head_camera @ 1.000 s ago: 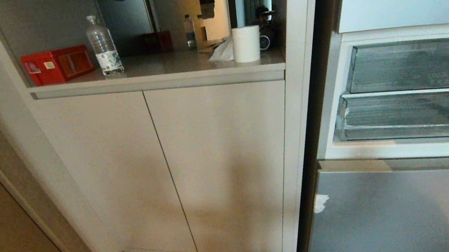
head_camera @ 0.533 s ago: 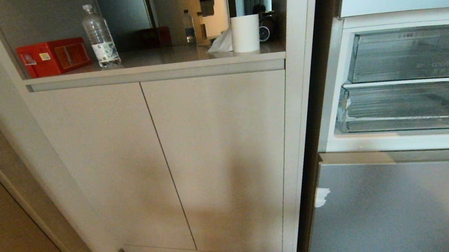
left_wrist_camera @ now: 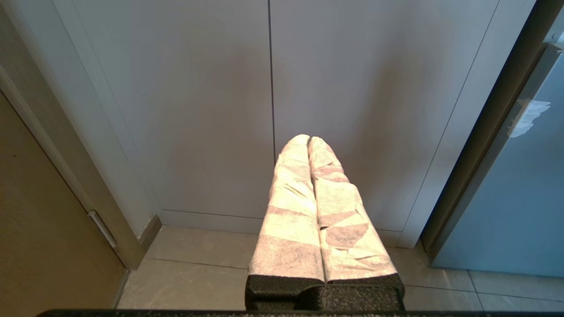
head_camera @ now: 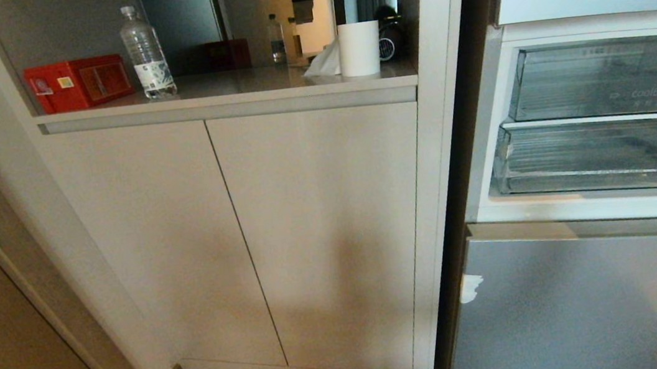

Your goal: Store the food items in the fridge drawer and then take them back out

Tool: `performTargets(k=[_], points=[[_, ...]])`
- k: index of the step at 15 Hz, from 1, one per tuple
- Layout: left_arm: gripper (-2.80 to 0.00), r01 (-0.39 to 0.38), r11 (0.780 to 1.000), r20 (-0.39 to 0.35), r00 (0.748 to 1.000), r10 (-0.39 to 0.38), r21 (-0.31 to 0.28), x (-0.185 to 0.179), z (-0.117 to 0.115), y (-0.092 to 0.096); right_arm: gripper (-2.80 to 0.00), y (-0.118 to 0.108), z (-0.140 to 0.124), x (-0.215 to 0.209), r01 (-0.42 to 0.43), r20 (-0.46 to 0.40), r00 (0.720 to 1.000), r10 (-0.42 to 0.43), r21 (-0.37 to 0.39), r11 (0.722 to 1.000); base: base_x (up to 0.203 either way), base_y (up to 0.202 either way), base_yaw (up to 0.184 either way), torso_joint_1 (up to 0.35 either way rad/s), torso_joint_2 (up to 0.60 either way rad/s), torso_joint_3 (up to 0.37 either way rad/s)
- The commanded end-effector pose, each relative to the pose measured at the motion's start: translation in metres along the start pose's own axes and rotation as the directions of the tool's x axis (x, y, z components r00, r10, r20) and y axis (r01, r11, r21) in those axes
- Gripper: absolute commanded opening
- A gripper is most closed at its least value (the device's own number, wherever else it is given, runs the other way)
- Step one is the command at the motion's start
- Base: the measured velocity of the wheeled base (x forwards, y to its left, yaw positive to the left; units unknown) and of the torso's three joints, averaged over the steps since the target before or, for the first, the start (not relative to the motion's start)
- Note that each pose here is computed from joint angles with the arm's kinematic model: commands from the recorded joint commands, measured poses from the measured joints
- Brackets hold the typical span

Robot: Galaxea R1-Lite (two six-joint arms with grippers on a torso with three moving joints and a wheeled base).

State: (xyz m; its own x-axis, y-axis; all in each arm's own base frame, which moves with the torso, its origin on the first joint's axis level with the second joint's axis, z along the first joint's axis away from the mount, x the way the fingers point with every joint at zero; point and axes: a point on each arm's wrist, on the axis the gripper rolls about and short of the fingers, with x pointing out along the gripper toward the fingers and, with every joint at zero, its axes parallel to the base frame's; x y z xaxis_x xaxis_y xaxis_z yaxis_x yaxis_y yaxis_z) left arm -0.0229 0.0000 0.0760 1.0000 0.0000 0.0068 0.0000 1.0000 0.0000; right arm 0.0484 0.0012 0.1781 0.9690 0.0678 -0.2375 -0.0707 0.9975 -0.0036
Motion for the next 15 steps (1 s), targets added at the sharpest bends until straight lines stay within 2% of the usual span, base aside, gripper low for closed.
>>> performTargets(k=[1, 3, 4, 6, 8, 9, 12, 14, 15], points=[[-2.8, 0.0, 1.0, -0.001, 1.0, 0.0, 0.0, 0.0, 0.0, 0.0, -2.8, -0.006, 0.023, 0.075, -0.02, -0.214, 0.976, 0.029, 0.044, 0.999, 0.0, 0.0, 0.0, 0.0, 0.0, 0.0], [-2.8, 0.0, 1.0, -0.001, 1.0, 0.0, 0.0, 0.0, 0.0, 0.0, -2.8, -0.008, 0.036, 0.11, -0.029, -0.203, 0.978, 0.048, 0.096, 0.995, 0.0, 0.0, 0.0, 0.0, 0.0, 0.0], [-2.8, 0.0, 1.0, -0.001, 1.0, 0.0, 0.0, 0.0, 0.0, 0.0, 0.0, -0.009, 0.041, 0.123, -0.033, -0.174, 0.983, 0.052, 0.11, 0.993, 0.0, 0.0, 0.0, 0.0, 0.0, 0.0], [-2.8, 0.0, 1.0, -0.001, 1.0, 0.0, 0.0, 0.0, 0.0, 0.0, 0.0, -0.011, 0.052, 0.143, -0.046, -0.071, 0.996, 0.055, 0.113, 0.992, 0.0, 0.0, 0.0, 0.0, 0.0, 0.0], [-2.8, -0.001, 1.0, -0.001, 1.0, 0.001, 0.0, 0.0, 0.0, 0.0, 0.0, -0.01, 0.054, 0.154, -0.063, -0.059, 0.996, 0.071, 0.116, 0.991, 0.0, 0.0, 0.0, 0.0, 0.0, 0.0], [-2.8, 0.0, 1.0, -0.001, 1.0, 0.0, 0.0, 0.0, 0.0, 0.0, 0.0, -0.007, 0.054, 0.165, -0.098, -0.048, 0.993, 0.104, 0.113, 0.989, 0.0, 0.0, 0.0, 0.0, 0.0, 0.0], [-2.8, 0.0, 1.0, -0.001, 1.0, 0.0, 0.0, 0.0, 0.0, 0.0, 0.0, 0.002, 0.045, 0.211, -0.157, 0.0, 0.987, 0.158, 0.095, 0.983, 0.0, 0.0, 0.0, 0.0, 0.0, 0.0], [-2.8, 0.0, 1.0, -0.001, 1.0, 0.0, 0.0, 0.0, 0.0, 0.0, 0.0, 0.004, 0.04, 0.242, -0.131, 0.046, 0.991, 0.127, 0.085, 0.988, 0.0, 0.0, 0.0, 0.0, 0.0, 0.0], [-2.8, -0.001, 1.0, -0.001, 1.0, 0.001, 0.0, 0.0, 0.0, 0.0, 0.0, 0.004, 0.043, 0.256, -0.084, 0.079, 0.994, 0.077, 0.083, 0.993, 0.0, 0.0, 0.0, 0.0, 0.0, 0.0]])
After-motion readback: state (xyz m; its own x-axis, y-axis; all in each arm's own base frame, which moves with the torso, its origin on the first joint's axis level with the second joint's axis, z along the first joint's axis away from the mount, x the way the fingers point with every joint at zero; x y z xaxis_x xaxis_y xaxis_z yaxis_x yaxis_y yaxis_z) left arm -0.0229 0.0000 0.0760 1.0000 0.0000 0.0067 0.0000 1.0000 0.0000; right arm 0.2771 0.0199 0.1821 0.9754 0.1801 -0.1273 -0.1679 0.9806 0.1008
